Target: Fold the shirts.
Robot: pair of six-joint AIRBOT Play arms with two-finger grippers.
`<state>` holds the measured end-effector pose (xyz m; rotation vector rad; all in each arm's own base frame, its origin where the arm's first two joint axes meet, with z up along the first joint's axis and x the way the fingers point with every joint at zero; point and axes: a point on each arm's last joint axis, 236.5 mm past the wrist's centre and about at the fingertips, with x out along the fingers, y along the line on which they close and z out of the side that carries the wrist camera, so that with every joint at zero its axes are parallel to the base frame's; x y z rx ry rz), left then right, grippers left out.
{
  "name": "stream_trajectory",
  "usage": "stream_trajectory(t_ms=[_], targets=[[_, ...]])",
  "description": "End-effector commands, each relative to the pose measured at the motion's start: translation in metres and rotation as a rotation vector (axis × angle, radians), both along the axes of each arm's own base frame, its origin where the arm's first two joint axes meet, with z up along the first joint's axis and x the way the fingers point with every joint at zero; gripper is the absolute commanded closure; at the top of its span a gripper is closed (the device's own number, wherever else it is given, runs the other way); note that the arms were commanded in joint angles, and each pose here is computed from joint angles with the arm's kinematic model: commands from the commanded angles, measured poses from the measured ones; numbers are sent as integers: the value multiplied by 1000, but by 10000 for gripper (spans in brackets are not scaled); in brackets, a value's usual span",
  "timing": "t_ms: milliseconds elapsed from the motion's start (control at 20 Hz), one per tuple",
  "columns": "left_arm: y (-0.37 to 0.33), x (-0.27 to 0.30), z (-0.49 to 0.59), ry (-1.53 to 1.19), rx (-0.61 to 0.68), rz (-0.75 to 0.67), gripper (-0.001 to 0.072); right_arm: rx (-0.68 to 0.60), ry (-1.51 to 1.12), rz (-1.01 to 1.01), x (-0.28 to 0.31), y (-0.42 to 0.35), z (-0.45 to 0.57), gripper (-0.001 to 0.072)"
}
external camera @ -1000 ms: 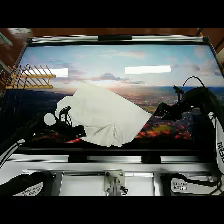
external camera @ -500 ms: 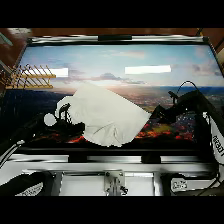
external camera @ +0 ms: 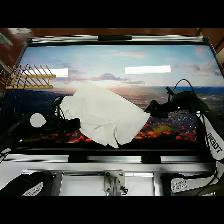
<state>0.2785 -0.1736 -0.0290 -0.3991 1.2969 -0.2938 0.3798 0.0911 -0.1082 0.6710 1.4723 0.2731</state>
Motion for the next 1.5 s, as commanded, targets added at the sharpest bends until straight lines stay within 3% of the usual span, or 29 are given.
stream_trajectory(t_ms=[0, 50, 300, 450, 550, 750, 900, 1150, 1350, 1450], targets=[[6, 10, 23, -66, 36, -29, 673, -13, -29, 45, 4, 25, -3, 568], [10, 13, 29, -78, 63, -46, 673, -11, -40, 61, 6, 29, 1, 656], [22, 42, 99, -233, 166, -136, 673, -35, -352, 106, 56, 25, 109, 657], [11, 72, 217, -503, 132, -169, 673, -112, -769, 137, 81, 16, 263, 657], [9, 75, 327, -737, 77, -140, 673, -209, -1087, 56, 76, -5, 390, 657], [28, 11, 501, -1108, -2, -101, 673, -360, -1674, -209, -18, -47, 614, 657], [41, -32, 509, -1095, 14, -127, 673, -423, -1865, -264, -94, -49, 680, 657], [44, -45, 416, -771, 88, -188, 673, -468, -1774, -169, -129, -38, 657, 656], [51, -20, 342, -577, 180, -189, 673, -587, -1264, -23, -103, -59, 532, 656], [58, 1, 297, -503, 242, -166, 673, -579, -977, 49, -92, -67, 452, 656]])
